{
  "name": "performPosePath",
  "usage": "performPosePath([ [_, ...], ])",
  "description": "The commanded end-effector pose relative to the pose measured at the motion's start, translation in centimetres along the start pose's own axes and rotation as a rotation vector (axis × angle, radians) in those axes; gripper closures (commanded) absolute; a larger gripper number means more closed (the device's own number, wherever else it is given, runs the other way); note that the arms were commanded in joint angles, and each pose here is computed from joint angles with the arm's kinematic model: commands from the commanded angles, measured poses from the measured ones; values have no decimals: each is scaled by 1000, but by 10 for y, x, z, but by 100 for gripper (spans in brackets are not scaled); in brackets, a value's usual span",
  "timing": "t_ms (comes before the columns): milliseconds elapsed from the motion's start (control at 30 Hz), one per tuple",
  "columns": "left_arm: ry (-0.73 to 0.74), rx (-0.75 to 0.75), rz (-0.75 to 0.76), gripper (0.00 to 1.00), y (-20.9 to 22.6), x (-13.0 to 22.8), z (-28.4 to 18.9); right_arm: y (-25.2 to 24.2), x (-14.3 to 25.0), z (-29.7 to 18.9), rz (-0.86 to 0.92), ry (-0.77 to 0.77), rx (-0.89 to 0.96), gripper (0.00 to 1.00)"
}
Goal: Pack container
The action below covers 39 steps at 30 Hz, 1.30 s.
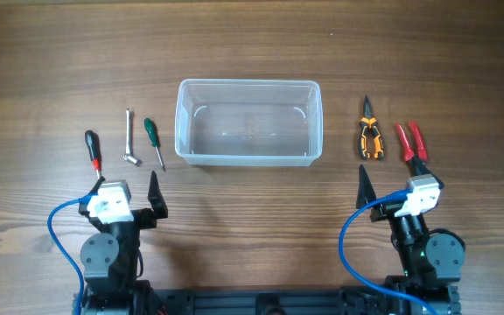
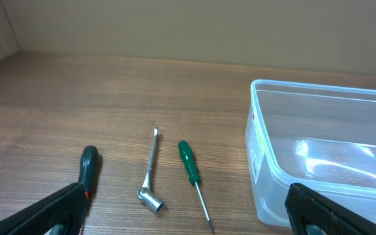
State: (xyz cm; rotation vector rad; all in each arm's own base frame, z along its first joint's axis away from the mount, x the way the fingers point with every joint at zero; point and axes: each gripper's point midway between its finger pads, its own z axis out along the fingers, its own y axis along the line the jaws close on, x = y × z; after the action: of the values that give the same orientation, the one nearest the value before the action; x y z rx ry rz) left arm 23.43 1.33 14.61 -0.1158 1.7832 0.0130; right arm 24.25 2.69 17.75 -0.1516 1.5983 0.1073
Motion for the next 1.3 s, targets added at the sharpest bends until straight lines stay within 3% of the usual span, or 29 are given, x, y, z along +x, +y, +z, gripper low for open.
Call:
performPosePath([
  [0,-2,-11,15,0,2,2,1,1,1,0,-5,-10,-1,0],
  [1033,-2,-11,15,0,2,2,1,1,1,0,-5,-9,0,0],
  [1267,-2,-11,15,0,2,2,1,2,1,0,94,2,-10,0],
])
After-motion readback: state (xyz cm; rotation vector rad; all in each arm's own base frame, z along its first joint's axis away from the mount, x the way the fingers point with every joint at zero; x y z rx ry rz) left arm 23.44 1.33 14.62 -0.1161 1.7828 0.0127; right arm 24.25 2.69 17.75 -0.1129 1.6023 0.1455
